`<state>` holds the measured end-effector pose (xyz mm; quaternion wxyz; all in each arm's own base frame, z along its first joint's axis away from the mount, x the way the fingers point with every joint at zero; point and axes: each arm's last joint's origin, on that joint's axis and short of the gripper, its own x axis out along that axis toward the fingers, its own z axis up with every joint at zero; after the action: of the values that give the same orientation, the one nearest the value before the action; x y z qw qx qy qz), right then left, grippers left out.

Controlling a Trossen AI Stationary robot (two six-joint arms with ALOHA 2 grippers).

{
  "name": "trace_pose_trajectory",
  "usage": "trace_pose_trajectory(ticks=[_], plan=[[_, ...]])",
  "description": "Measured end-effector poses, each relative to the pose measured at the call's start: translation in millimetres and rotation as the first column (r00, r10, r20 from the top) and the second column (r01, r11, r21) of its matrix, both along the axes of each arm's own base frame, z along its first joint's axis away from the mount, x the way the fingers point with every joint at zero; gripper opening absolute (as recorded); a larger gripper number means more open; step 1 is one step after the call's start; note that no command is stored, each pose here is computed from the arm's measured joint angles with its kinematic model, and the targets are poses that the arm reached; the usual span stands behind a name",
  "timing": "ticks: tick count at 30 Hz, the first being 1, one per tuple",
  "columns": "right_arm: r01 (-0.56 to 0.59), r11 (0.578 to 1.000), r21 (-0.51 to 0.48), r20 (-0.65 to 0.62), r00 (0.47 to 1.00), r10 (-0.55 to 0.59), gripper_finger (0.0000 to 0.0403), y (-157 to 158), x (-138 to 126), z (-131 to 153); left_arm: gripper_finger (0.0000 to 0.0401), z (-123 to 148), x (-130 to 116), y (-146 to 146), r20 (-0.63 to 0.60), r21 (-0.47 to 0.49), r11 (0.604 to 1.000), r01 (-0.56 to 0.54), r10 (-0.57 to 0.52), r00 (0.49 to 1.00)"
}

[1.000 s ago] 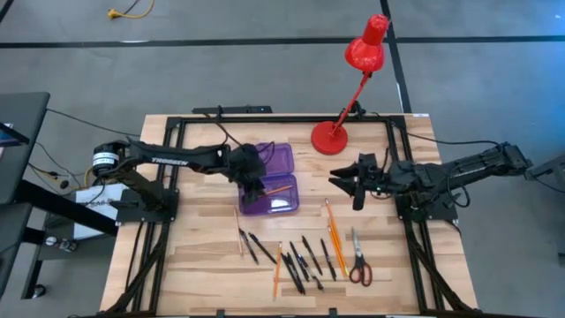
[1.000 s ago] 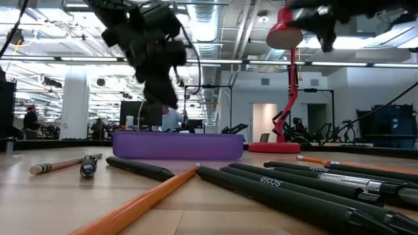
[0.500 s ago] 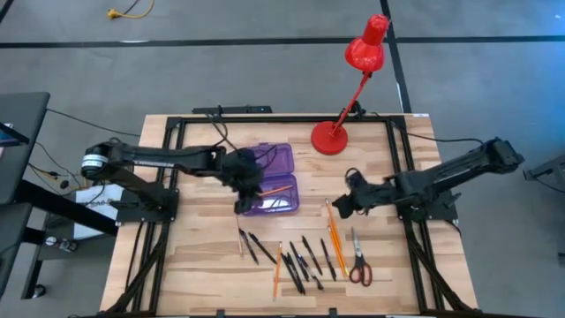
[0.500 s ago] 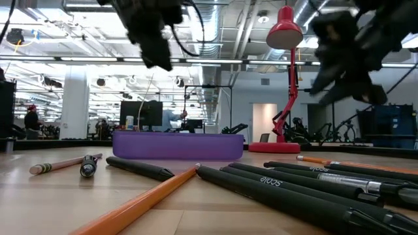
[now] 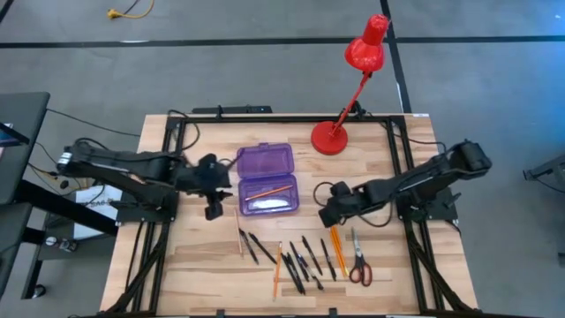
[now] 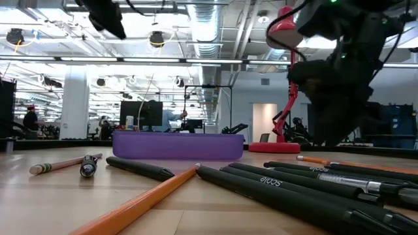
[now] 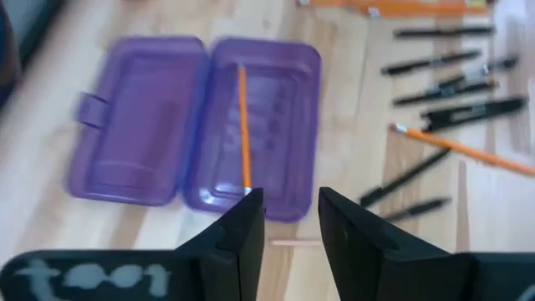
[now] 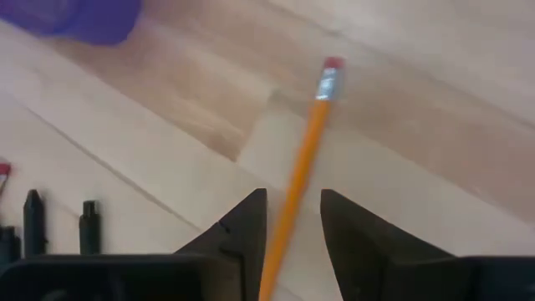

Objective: Pick & place school supplies into a supply box
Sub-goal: Put the orange pencil into the purple supply box

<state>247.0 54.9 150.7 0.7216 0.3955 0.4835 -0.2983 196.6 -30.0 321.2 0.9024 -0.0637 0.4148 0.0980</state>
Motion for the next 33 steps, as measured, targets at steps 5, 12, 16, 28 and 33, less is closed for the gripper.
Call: trace_pose_trajectory(ticks=[5,12,16,28,33], plan=[[-0.022,1.0,-0.016,-0.046,0.999,0.021,0.0128,4,15,-6,0.0103,12,-19,-6,0.09,0.033,0.997,-0.071,0.068,0.994],[-0.015,1.0,-0.012,-0.161,0.987,0.013,0.0139,5,17,-14,0.0103,12,-28,-15,0.09,0.044,0.995,-0.084,0.08,0.993],[-0.014,1.0,-0.013,-0.161,0.987,0.012,0.014,3,17,-14,0.0103,11,-27,-20,0.094,0.064,0.994,-0.084,0.078,0.993],[-0.051,0.993,0.103,-0.262,0.962,0.076,0.0078,-12,23,-30,0.0103,10,-28,-26,0.1,0.043,0.996,-0.082,0.077,0.992],[-0.07,0.995,0.067,-0.268,0.96,0.086,0.0048,-18,21,-29,0.0103,10,-29,-29,0.106,0.044,0.996,-0.082,0.077,0.991]])
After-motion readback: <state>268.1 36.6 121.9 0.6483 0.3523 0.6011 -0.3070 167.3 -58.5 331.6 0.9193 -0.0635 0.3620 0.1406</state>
